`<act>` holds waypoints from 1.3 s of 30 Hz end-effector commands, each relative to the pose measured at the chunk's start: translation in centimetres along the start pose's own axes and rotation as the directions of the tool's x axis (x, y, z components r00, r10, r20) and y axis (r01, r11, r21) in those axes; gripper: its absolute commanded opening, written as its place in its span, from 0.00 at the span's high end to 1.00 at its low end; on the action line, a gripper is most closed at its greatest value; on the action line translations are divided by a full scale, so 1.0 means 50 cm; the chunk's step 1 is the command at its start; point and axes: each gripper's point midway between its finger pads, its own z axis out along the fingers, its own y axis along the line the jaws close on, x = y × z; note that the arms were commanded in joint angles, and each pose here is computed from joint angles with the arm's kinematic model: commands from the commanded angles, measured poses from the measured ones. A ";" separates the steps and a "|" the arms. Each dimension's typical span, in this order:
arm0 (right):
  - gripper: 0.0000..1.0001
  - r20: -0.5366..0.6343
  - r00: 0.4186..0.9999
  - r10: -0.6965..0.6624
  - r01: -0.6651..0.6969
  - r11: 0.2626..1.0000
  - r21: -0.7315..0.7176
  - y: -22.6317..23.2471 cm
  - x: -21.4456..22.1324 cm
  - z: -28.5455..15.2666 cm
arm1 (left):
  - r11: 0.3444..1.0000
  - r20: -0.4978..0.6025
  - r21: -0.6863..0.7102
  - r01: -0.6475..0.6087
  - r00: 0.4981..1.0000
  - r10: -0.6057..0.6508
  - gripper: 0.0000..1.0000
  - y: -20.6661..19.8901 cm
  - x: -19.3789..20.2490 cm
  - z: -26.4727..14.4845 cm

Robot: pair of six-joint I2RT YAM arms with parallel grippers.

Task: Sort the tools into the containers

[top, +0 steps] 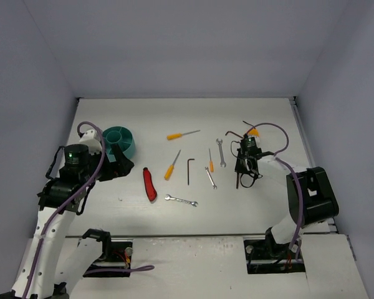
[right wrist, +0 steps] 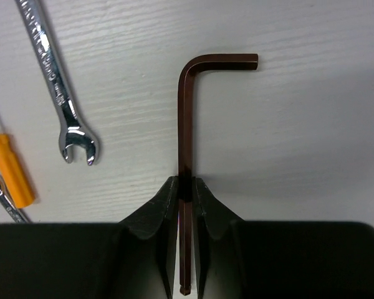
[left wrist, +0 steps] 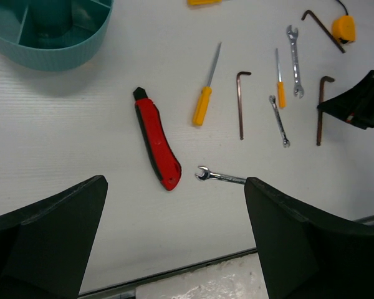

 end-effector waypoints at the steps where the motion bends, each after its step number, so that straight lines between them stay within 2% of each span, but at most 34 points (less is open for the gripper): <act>1: 1.00 -0.048 0.993 -0.106 0.106 0.994 0.008 0.015 0.044 -0.030 | 0.980 0.060 0.197 0.029 0.997 -0.042 0.10 -0.098 -0.060 0.014; 4: 1.00 0.057 0.988 -0.143 0.144 0.989 -0.013 0.036 0.000 -0.068 | 0.965 0.053 0.260 0.043 0.997 -0.059 0.10 -0.146 -0.066 0.033; 9: 1.00 0.266 0.952 -0.153 0.206 0.962 -0.181 0.116 -0.063 -0.165 | 0.942 0.028 0.332 0.040 0.998 -0.053 0.10 -0.221 -0.074 0.077; 13: 1.00 0.424 0.880 -0.214 0.365 0.876 -0.315 0.204 -0.082 -0.262 | 0.919 0.037 0.394 0.033 0.998 -0.052 0.10 -0.288 -0.090 0.103; 18: 1.00 0.540 0.801 -0.259 0.515 0.758 -0.400 0.295 -0.059 -0.347 | 0.866 0.067 0.498 0.036 0.995 -0.080 0.10 -0.376 -0.122 0.116; 22: 1.00 0.591 0.768 -0.249 0.571 0.683 -0.454 0.351 -0.046 -0.397 | 0.853 0.062 0.522 0.012 0.997 -0.052 0.10 -0.419 -0.105 0.137; 26: 1.00 0.621 0.748 -0.236 0.602 0.636 -0.483 0.393 -0.038 -0.432 | 0.868 0.059 0.497 0.007 0.997 -0.042 0.10 -0.429 -0.090 0.167; 34: 1.00 0.632 0.741 -0.227 0.613 0.614 -0.498 0.429 -0.025 -0.444 | 0.914 0.000 0.404 0.020 1.000 -0.021 0.11 -0.422 -0.052 0.218; 36: 1.00 0.634 0.741 -0.222 0.612 0.613 -0.500 0.433 -0.025 -0.446 | 0.913 -0.020 0.406 0.031 0.999 -0.025 0.14 -0.426 -0.042 0.226; 39: 1.00 0.637 0.740 -0.216 0.611 0.612 -0.502 0.438 -0.024 -0.447 | 0.912 -0.036 0.408 0.043 0.999 -0.031 0.25 -0.431 -0.032 0.230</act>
